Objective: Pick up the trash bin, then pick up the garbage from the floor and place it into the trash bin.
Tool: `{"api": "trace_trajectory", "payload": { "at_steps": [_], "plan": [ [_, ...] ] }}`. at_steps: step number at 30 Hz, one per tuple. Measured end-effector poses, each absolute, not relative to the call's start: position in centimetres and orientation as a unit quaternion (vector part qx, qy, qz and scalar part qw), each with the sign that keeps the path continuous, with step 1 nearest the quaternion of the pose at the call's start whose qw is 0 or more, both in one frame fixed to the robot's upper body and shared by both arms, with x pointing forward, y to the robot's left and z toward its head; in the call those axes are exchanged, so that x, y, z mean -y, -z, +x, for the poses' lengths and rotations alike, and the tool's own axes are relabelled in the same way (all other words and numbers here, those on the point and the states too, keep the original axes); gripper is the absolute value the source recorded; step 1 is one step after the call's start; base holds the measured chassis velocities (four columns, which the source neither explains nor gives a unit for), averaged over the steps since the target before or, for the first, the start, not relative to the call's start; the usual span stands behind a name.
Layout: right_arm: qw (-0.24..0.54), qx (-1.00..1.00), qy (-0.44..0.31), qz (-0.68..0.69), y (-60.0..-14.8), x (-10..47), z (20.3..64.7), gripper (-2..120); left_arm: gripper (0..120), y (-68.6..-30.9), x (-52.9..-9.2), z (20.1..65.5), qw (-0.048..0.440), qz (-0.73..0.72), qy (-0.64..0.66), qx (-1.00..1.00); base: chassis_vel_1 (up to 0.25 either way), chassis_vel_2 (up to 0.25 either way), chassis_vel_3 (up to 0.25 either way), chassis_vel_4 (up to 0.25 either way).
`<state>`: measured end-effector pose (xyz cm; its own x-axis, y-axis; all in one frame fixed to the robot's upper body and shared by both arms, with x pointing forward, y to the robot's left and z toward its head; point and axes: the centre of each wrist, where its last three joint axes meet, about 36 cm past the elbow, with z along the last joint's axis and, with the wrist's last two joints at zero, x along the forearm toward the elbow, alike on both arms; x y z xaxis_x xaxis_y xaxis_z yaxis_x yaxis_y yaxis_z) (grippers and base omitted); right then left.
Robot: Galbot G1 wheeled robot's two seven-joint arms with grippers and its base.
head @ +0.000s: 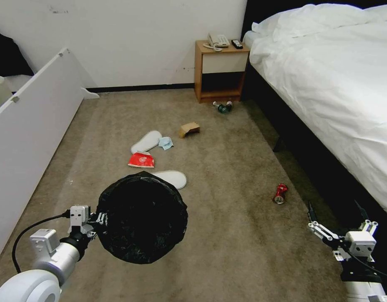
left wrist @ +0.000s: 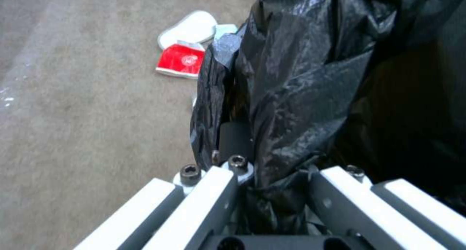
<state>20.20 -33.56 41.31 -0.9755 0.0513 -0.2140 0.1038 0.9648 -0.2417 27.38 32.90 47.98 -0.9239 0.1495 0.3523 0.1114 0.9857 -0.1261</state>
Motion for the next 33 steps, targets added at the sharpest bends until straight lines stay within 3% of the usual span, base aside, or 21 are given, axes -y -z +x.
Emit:
{"api": "trace_trajectory", "payload": {
  "at_steps": [26,33],
  "plan": [
    [0.119,-0.985,0.118,0.035,-40.8,33.3,20.4,100,0,-48.1,-32.9,27.2,0.181,-0.066,-0.056,0.980,-0.231,0.227,0.231,-0.224],
    [0.110,-0.986,0.116,0.040,-40.0,33.7,20.2,100,0,-48.0,-32.9,27.1,0.181,-0.063,-0.056,0.980,-0.068,0.066,0.055,-0.056]
  ]
}}
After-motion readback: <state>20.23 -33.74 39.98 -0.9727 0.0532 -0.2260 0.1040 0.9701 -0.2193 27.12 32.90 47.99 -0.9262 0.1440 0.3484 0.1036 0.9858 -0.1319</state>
